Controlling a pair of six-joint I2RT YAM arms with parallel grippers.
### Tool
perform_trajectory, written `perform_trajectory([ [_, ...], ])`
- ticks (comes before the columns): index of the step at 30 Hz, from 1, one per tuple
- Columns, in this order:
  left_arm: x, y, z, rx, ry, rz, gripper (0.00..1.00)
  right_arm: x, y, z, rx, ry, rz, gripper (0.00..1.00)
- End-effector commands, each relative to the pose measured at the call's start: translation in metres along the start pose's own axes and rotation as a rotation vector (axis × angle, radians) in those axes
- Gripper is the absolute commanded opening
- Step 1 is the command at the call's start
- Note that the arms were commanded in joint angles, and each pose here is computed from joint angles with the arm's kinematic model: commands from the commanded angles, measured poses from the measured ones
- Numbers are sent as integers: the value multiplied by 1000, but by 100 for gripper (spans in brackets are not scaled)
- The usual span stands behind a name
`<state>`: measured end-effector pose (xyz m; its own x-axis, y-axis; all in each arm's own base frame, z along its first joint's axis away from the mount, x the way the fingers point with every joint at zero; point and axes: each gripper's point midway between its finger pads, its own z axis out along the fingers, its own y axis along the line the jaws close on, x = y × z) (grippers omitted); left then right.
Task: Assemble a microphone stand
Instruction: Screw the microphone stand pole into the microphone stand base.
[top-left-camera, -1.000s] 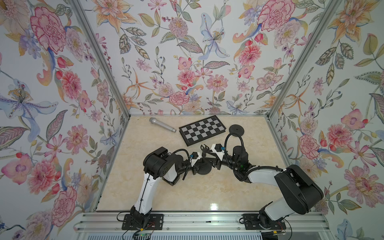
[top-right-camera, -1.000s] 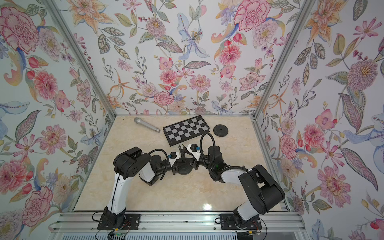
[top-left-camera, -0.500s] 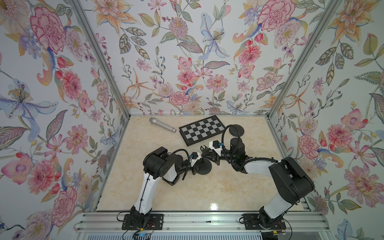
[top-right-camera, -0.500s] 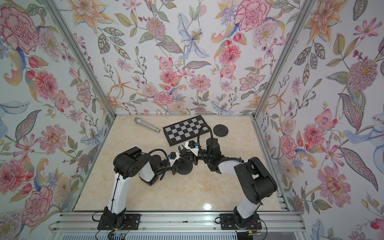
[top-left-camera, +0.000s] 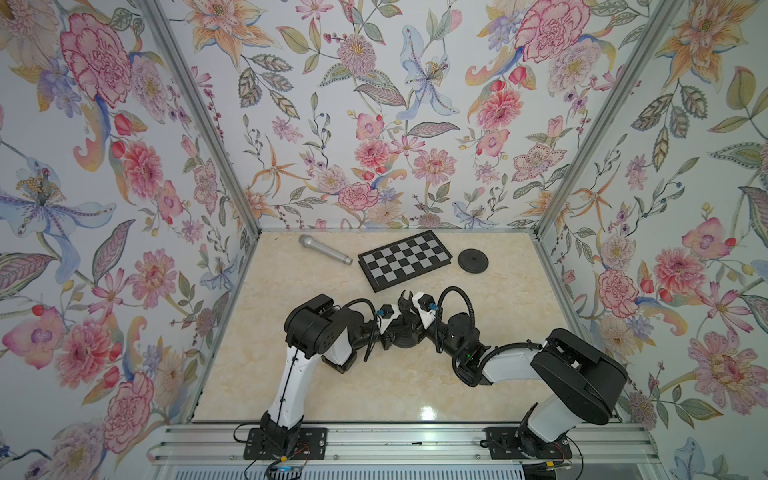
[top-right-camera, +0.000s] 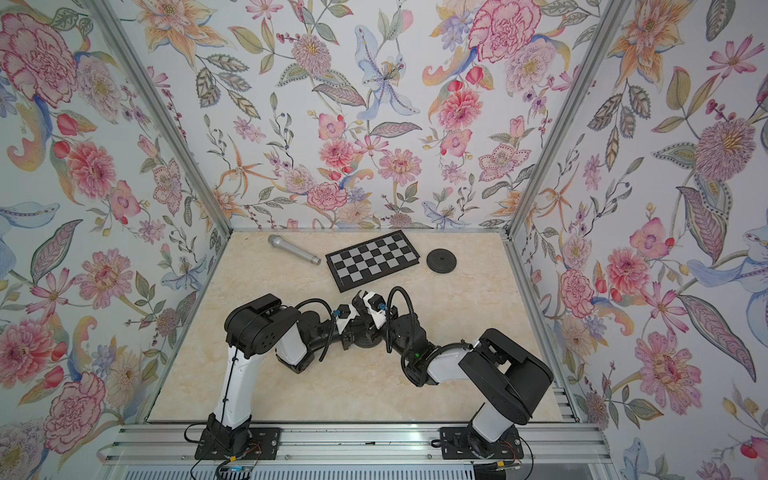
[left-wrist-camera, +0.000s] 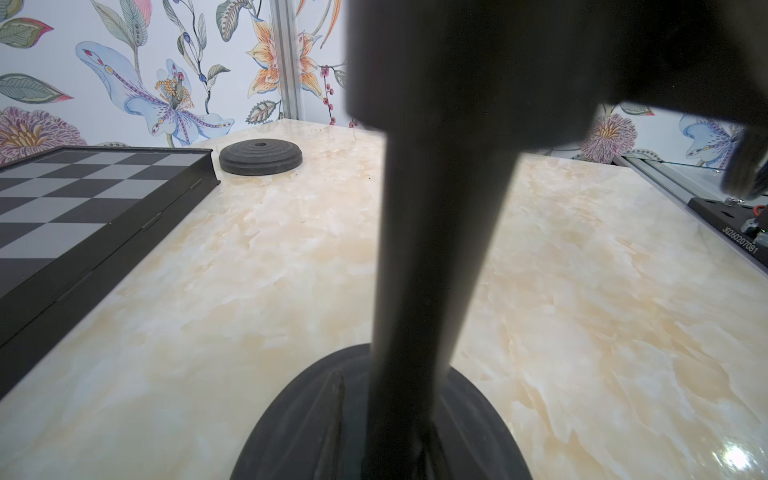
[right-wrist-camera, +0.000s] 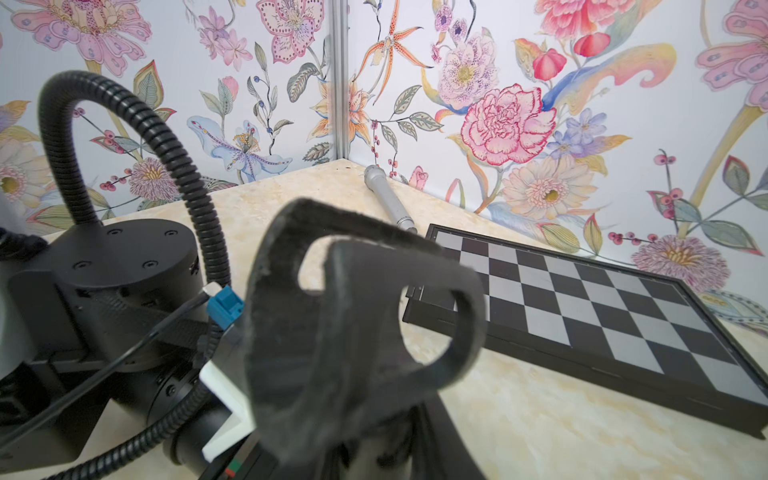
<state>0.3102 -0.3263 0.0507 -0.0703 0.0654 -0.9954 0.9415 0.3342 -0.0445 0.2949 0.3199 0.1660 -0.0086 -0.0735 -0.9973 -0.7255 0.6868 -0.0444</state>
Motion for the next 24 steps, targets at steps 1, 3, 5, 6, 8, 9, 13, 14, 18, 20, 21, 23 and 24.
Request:
perform_trajectory([
  [1,-35,-6,-5,-14,-159,116,28,24,16,-1,-74,74,11,14],
  [3,-36,-5,-4,-16,-160,112,29,19,23,-4,-152,57,-18,29],
  [5,-33,-9,-3,9,-158,99,29,14,26,-7,-245,48,-23,35],
  [6,-32,-9,-2,13,-156,97,29,12,29,-10,-303,45,-28,37],
  [8,-33,-10,-3,16,-157,101,29,7,37,-18,-412,29,-72,41],
  [9,-34,-10,-2,21,-160,102,29,6,38,-22,-442,26,-97,42],
  [13,-30,-15,1,66,-156,78,29,7,36,-27,-500,49,-163,44],
  [14,-30,-16,2,72,-157,78,28,8,34,-26,-505,61,-177,45],
  [18,-28,-17,4,85,-156,58,29,14,18,-22,-500,100,-195,45],
  [20,-25,-22,7,109,-152,52,28,13,12,-18,-505,102,-188,44],
  [21,-25,-23,7,113,-153,56,28,14,10,-15,-504,108,-186,43],
  [23,-26,-22,7,103,-153,57,28,14,6,-13,-498,109,-185,41],
  [24,-26,-21,7,98,-153,51,28,12,4,-13,-489,102,-183,37],
])
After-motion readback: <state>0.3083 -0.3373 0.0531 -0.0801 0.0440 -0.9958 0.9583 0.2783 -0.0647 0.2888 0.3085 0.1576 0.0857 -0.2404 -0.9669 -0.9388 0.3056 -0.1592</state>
